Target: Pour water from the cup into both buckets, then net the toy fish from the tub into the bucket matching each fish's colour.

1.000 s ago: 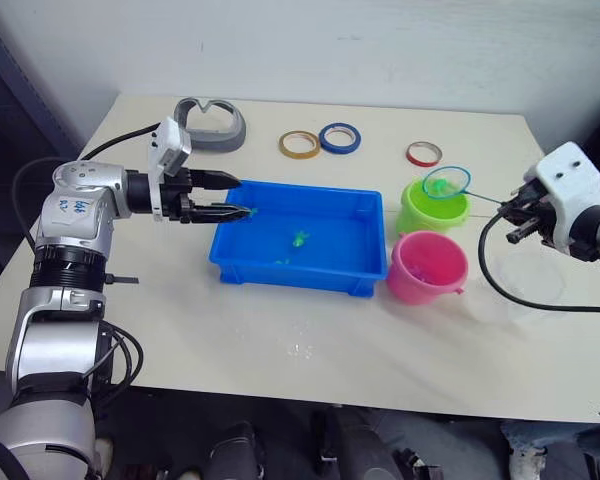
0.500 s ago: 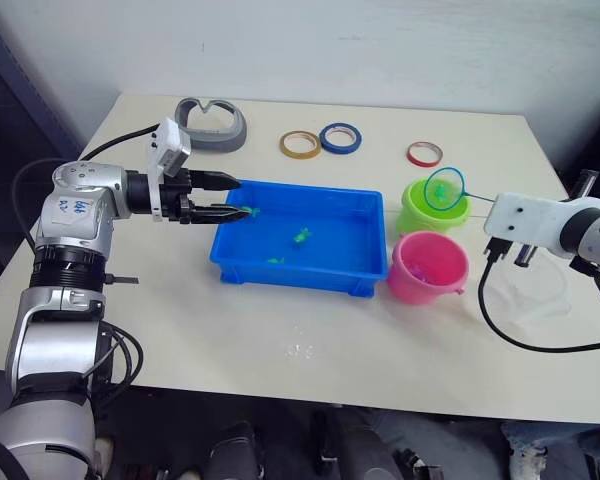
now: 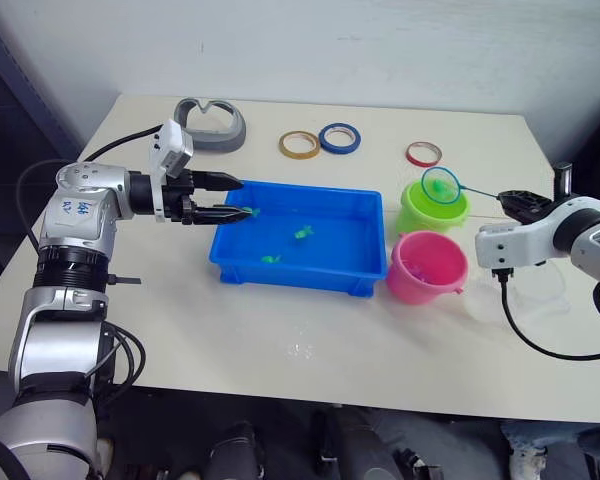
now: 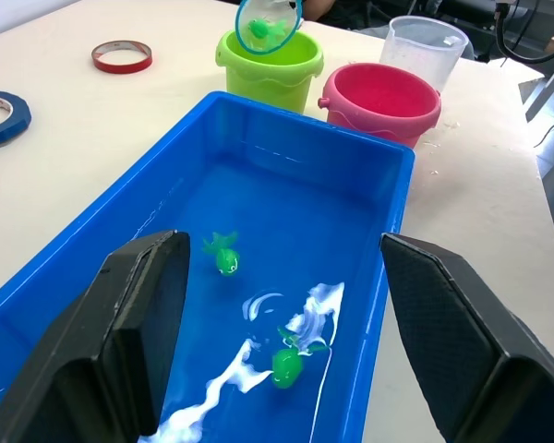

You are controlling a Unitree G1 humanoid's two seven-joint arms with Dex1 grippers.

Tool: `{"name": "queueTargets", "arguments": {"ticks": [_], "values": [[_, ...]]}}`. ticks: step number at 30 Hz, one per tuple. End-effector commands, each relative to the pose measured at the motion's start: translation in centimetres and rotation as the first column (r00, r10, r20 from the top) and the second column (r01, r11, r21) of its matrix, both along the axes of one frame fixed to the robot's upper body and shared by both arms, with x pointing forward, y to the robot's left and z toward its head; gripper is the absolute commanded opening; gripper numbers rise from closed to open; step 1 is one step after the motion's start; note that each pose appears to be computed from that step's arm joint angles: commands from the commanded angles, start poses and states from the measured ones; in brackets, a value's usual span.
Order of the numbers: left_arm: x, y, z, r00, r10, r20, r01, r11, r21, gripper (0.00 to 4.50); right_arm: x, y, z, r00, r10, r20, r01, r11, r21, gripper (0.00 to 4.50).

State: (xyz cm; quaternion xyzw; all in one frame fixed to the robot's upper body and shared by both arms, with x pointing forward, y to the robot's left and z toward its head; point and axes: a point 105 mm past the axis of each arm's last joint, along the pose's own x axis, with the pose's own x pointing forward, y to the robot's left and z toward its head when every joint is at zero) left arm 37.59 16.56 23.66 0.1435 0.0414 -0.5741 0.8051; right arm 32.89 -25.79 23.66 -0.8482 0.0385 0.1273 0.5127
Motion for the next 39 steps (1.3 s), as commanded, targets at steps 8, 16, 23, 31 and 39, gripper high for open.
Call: {"name": "queueTargets", "arguments": {"ticks": [8,16,23,31,39], "values": [[-0.1,-0.2,1.1,0.999,-0.017,0.041,0.017,1.000,0.003,3.60,-0.3,-0.2,2.0,0.994,0.050,0.095,-0.030,0.979,-0.201,0.00],[-0.1,-0.1,1.1,0.999,-0.014,0.040,0.013,1.000,0.008,3.60,-0.4,-0.2,1.8,0.992,0.075,0.098,-0.046,0.963,-0.267,0.00],[-0.2,0.3,0.9,0.999,0.003,0.037,-0.003,1.000,0.009,3.60,-0.3,-0.3,3.8,0.991,-0.027,0.133,0.030,0.999,-0.024,0.00],[-0.1,2.1,0.8,0.997,0.069,0.039,-0.071,0.997,0.041,3.60,-0.1,2.2,7.7,0.993,-0.054,0.101,-0.001,0.879,0.477,0.00],[-0.7,3.8,0.5,0.992,0.121,0.041,-0.124,0.990,0.069,3.60,0.4,8.1,2.7,0.976,0.107,-0.189,0.064,0.692,0.719,0.00]]}}
